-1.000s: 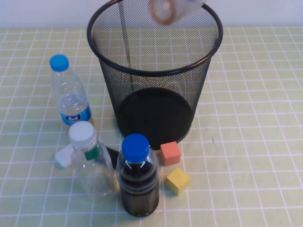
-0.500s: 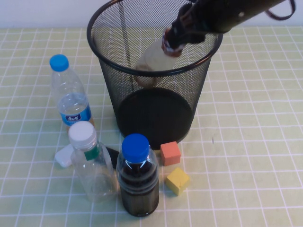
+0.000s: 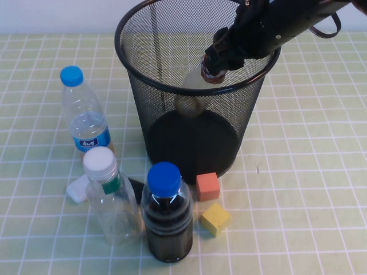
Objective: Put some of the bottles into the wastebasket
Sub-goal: Place the bottle in the trash can
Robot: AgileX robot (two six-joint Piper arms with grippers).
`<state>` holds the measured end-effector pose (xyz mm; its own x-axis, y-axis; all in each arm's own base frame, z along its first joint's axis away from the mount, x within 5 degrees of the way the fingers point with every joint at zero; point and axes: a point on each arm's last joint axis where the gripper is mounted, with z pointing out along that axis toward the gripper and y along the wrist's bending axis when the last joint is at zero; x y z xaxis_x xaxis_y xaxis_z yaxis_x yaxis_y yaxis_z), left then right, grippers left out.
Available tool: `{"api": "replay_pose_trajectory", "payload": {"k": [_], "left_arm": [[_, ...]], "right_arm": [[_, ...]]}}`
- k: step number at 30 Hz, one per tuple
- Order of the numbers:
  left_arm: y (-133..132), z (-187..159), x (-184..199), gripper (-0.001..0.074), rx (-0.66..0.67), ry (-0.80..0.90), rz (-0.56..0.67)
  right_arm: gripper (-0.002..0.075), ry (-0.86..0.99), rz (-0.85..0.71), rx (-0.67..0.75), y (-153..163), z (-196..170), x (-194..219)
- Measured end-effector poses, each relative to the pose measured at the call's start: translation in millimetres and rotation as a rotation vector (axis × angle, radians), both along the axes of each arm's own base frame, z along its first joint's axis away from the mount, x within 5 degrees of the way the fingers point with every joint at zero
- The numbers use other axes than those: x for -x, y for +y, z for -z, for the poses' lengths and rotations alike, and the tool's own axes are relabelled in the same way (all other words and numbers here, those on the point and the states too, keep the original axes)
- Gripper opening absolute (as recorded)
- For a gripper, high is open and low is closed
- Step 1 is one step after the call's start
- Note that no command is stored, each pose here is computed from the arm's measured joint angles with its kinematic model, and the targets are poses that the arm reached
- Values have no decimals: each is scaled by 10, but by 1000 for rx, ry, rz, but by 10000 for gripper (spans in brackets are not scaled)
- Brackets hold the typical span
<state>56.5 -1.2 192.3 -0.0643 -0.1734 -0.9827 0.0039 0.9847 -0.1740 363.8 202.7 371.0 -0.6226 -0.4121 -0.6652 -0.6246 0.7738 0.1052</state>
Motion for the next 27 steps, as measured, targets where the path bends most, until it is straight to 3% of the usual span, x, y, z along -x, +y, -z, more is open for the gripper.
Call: {"api": "replay_pose_trajectory", "payload": {"k": [12,20,27], "left_arm": [[0,0,0,-4,0,0,0],[0,0,0,-4,0,0,0],[0,0,0,-4,28,0,-2]], "right_arm": [[326,-45,10,-17,-55,-179,91],[464,-75,11,-31,-97,-312,172],[454,-130,10,-58,-181,-561,344]]}}
